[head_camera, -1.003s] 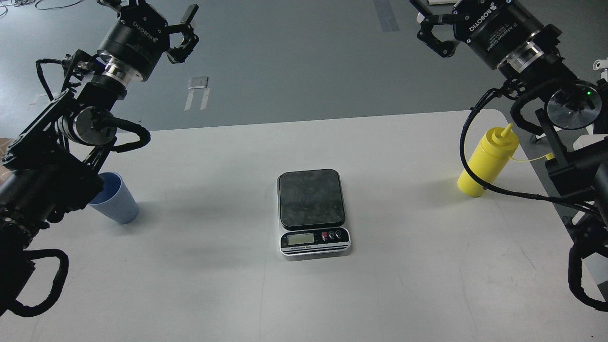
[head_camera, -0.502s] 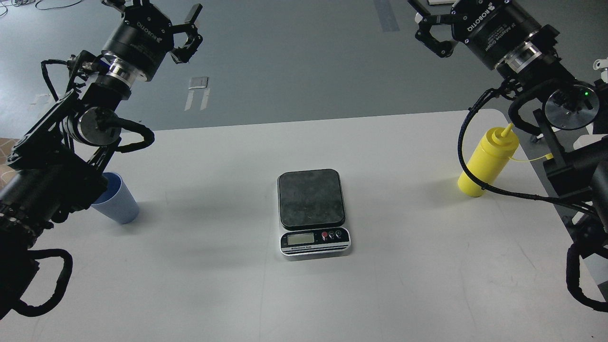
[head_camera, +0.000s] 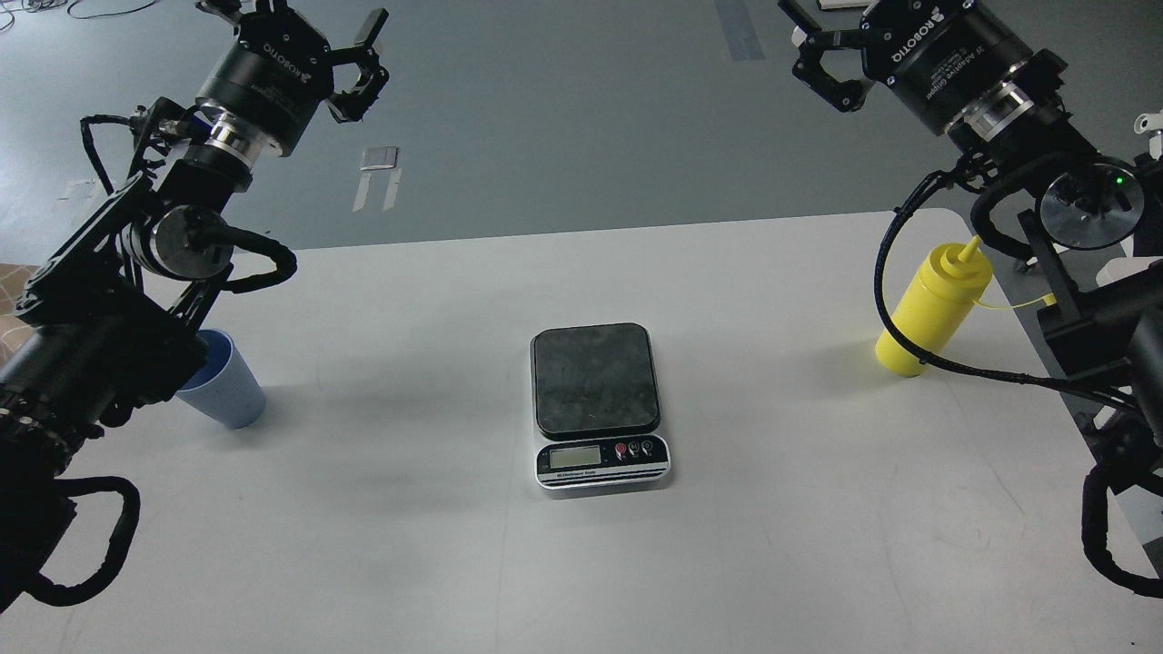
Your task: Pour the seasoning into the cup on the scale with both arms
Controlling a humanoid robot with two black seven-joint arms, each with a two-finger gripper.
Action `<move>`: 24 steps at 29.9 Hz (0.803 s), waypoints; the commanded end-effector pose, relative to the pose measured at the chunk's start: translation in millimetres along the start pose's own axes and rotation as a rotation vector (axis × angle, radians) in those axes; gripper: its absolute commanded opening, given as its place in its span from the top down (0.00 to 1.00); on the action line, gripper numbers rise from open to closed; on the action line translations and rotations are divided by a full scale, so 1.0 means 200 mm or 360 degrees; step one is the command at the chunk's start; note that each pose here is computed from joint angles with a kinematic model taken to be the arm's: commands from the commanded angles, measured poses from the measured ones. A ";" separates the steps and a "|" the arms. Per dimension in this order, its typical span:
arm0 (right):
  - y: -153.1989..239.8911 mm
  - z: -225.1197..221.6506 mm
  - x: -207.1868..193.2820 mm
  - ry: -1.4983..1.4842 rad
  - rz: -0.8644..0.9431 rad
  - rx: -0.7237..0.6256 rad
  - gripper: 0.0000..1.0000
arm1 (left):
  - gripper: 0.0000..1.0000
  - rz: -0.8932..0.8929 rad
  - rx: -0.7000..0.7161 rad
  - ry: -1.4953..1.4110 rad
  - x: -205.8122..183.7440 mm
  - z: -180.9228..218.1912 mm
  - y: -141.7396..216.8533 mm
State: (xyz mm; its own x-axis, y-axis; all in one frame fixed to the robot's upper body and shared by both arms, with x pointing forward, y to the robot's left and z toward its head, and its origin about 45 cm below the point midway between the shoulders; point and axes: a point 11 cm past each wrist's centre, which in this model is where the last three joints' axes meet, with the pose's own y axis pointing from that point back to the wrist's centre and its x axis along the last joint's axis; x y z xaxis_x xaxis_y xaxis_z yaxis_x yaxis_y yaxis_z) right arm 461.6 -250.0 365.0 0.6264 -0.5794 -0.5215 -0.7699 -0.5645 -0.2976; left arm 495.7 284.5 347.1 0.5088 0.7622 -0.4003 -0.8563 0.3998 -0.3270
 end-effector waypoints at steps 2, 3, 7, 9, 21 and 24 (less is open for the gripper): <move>0.00 0.00 0.00 0.0000 0.0001 -0.0001 0.00 | 0.02 -0.0003 0.0002 0.0004 -0.01 -0.01 0.00; 0.00 0.00 0.00 0.0001 -0.0001 0.0000 0.00 | 0.02 -0.0002 0.0002 0.0002 0.00 0.00 0.00; 0.00 0.00 0.00 0.0001 -0.0001 0.0000 0.00 | 0.02 -0.0002 0.0002 0.0002 0.00 0.00 0.00; 0.00 0.00 0.00 0.0000 0.0001 0.0001 0.00 | 0.02 -0.0001 0.0006 0.0002 0.00 -0.01 0.00; 0.00 0.01 0.00 -0.0004 -0.0001 -0.0001 0.00 | 0.02 -0.0004 0.0014 0.0001 0.00 -0.01 0.00; 0.00 0.01 0.00 -0.0005 -0.0005 0.0002 0.00 | 0.02 -0.0006 0.0013 0.0001 -0.01 -0.01 0.00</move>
State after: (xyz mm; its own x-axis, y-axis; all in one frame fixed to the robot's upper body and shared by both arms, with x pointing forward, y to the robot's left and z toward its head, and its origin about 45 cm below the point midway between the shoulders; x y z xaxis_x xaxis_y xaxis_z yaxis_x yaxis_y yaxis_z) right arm 461.2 -248.7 364.1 0.6271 -0.5765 -0.5238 -0.7689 -0.5656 -0.2981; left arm 495.5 282.7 345.6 0.5108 0.7612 -0.3997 -0.8557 0.4054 -0.3216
